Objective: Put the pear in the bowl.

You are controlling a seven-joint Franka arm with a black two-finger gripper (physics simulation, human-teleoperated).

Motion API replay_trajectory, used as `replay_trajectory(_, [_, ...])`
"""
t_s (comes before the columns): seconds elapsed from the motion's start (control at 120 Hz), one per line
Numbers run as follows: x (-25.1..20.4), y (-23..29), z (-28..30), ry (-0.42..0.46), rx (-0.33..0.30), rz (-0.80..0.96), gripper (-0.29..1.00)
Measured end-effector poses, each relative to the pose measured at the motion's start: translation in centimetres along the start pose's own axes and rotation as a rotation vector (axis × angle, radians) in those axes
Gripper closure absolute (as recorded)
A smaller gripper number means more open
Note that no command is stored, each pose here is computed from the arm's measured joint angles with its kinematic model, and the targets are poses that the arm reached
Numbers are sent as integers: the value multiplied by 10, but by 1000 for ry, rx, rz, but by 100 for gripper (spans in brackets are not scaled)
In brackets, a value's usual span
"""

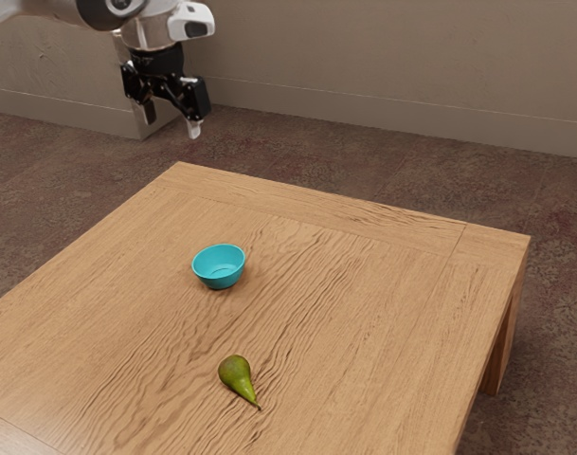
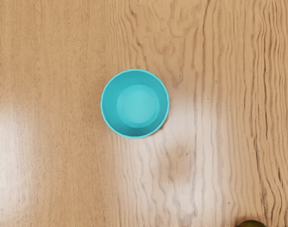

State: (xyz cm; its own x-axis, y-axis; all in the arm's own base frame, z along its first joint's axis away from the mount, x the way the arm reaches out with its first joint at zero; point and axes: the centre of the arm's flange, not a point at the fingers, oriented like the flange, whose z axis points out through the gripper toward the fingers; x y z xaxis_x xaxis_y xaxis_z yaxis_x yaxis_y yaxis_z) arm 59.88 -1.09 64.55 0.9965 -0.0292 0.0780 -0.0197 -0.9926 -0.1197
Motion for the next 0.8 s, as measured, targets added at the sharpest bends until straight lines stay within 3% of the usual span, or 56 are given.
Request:
replay_trajectory(0.217, [-16,33,20,-55,-11,57,0])
replay_trajectory(0.467, [-64,84,94,-182,-112,58,0])
replay_trajectory(0.658, [-99,113,174,-264,-201,-51,0])
replay_trajectory(0.8, [-118,106,212,-260,-230,-201,0])
